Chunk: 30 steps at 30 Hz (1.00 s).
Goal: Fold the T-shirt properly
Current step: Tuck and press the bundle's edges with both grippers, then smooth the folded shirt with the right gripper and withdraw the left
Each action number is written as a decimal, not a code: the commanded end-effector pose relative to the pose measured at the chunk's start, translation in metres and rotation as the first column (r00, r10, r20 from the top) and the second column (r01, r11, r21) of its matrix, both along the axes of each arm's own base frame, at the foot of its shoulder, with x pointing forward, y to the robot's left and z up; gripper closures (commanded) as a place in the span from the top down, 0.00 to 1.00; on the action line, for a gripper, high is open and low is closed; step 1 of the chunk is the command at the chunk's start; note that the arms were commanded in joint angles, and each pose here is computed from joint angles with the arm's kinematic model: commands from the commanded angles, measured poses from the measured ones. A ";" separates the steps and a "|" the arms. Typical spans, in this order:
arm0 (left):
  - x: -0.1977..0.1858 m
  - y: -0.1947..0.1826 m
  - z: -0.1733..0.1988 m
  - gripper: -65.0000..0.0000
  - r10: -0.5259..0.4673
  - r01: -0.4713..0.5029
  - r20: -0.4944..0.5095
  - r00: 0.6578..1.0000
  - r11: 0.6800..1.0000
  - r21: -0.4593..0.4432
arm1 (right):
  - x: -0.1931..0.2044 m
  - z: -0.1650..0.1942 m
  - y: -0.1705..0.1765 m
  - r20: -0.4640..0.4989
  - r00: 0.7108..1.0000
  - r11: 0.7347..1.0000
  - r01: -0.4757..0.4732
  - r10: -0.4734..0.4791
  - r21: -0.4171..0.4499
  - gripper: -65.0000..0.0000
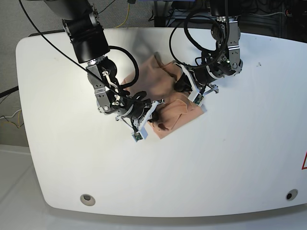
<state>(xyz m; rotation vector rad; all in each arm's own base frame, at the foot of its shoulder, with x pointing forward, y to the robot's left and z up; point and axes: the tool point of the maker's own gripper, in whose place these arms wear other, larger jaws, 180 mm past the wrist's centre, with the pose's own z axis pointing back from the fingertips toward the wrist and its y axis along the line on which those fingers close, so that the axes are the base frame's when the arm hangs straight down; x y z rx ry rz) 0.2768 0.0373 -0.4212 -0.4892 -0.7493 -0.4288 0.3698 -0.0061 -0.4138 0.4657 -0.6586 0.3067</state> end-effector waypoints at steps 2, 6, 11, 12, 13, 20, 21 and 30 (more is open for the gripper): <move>0.007 0.017 0.001 0.03 0.020 -0.021 0.010 1.000 0.999 0.049 | 0.003 0.004 -0.007 0.015 1.000 1.000 0.013 -0.013 -0.003 0.00; 0.019 0.019 0.009 0.03 0.022 -0.024 0.037 0.999 0.998 0.051 | -0.008 -0.007 -0.010 -0.016 0.999 1.000 0.028 -0.028 -0.006 0.00; 0.027 0.023 0.013 0.03 0.020 -0.024 0.056 0.998 0.998 0.062 | -0.017 -0.019 -0.017 -0.049 0.993 0.994 0.111 -0.112 -0.012 0.00; 0.028 0.025 0.014 0.03 0.020 -0.024 0.057 0.998 0.997 0.067 | -0.017 -0.019 -0.017 -0.045 0.991 0.992 0.122 -0.123 -0.011 0.00; 0.030 0.029 0.014 0.03 0.019 -0.024 0.062 0.998 0.997 0.076 | -0.017 -0.018 -0.018 -0.037 0.988 0.988 0.152 -0.152 -0.004 0.00; 0.044 0.034 0.024 0.03 0.017 -0.026 0.096 0.995 0.996 0.088 | -0.023 -0.021 -0.028 -0.039 0.966 0.967 0.256 -0.256 -0.010 0.00; 0.045 0.035 0.025 0.03 0.017 -0.026 0.100 0.995 0.995 0.093 | -0.023 -0.022 -0.030 -0.042 0.962 0.963 0.270 -0.270 -0.015 0.00; 0.061 0.045 0.037 0.03 0.014 -0.031 0.139 0.990 0.993 0.117 | -0.030 -0.034 -0.046 -0.080 0.924 0.927 0.371 -0.375 -0.059 0.00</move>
